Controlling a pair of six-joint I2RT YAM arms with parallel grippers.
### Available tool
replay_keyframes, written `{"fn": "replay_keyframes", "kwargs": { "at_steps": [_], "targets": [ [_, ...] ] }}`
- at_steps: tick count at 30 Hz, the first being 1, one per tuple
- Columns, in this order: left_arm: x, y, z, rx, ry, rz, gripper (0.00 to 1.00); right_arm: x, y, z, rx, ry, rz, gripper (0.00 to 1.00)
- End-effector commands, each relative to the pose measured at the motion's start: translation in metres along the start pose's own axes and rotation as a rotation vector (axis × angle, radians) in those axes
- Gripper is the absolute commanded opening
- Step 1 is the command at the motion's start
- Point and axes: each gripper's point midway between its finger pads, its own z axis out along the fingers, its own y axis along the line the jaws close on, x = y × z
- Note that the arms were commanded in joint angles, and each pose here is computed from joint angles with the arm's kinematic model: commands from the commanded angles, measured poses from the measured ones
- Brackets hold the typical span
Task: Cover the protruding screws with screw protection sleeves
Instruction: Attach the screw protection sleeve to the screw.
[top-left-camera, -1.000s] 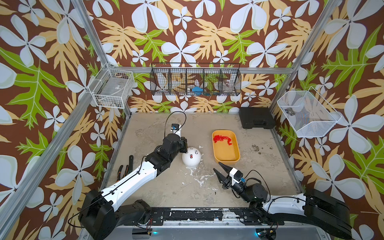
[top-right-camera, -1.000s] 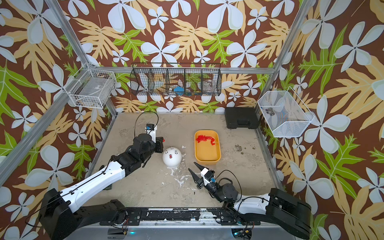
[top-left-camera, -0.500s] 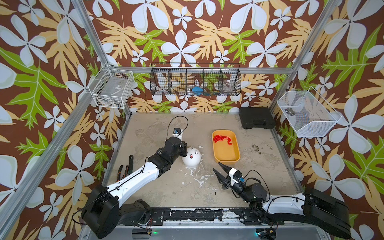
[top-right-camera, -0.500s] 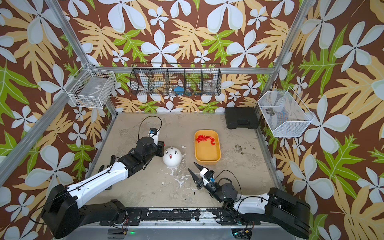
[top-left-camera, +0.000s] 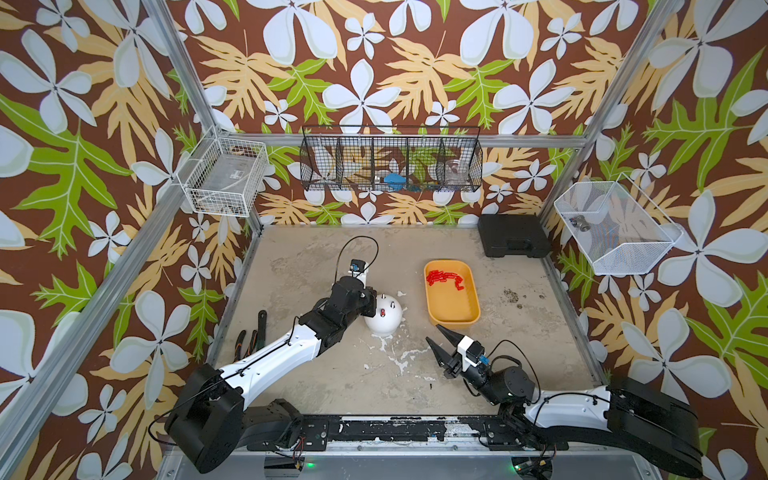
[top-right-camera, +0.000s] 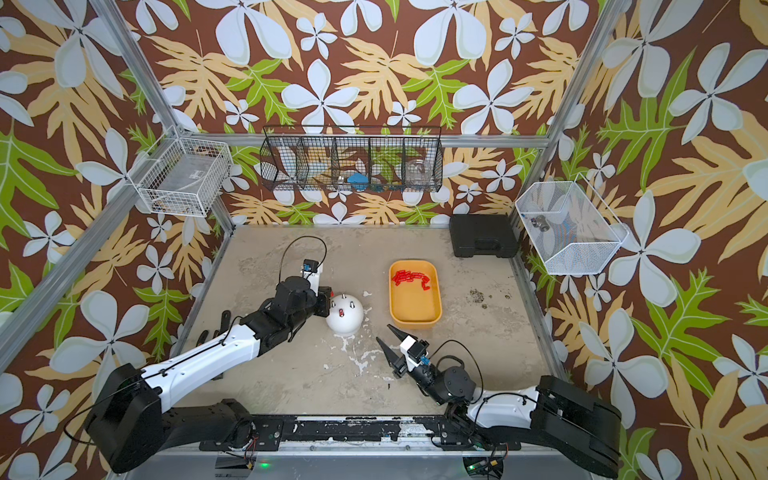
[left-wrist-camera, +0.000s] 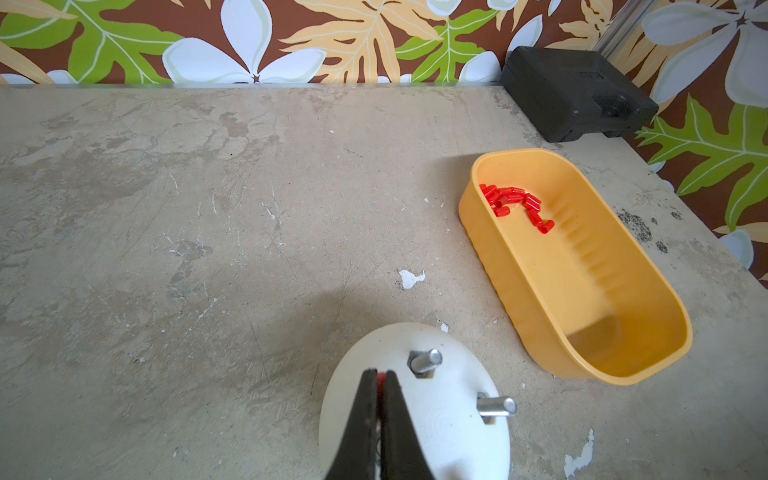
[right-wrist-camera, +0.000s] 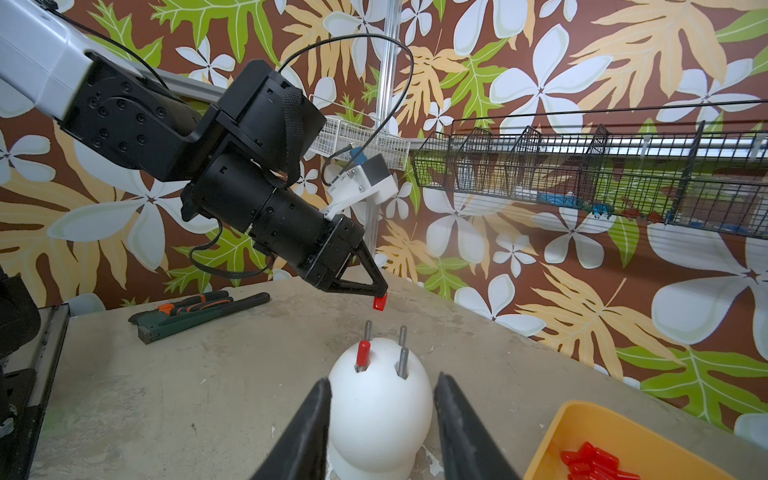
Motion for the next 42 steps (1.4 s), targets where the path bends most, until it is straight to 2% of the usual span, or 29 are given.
{"fn": "replay_keyframes", "kwargs": {
  "at_steps": [1,15,34,42],
  "targets": [
    [0.003,0.0,0.002,0.004,0.002,0.004,0.0,0.0,-0.003,-0.002,0.012,-0.003,-0.003,0.43],
    [0.007,0.004,0.002,-0.008,0.006,0.015,0.0,0.001,-0.002,-0.001,0.01,0.003,-0.001,0.44],
    [0.011,-0.006,0.002,0.036,0.018,0.013,0.0,0.003,-0.003,-0.001,0.018,0.011,-0.007,0.44],
    [0.012,0.002,-0.001,-0.014,0.016,0.037,0.0,0.002,-0.004,-0.001,0.024,0.008,-0.005,0.44]
  ]
}}
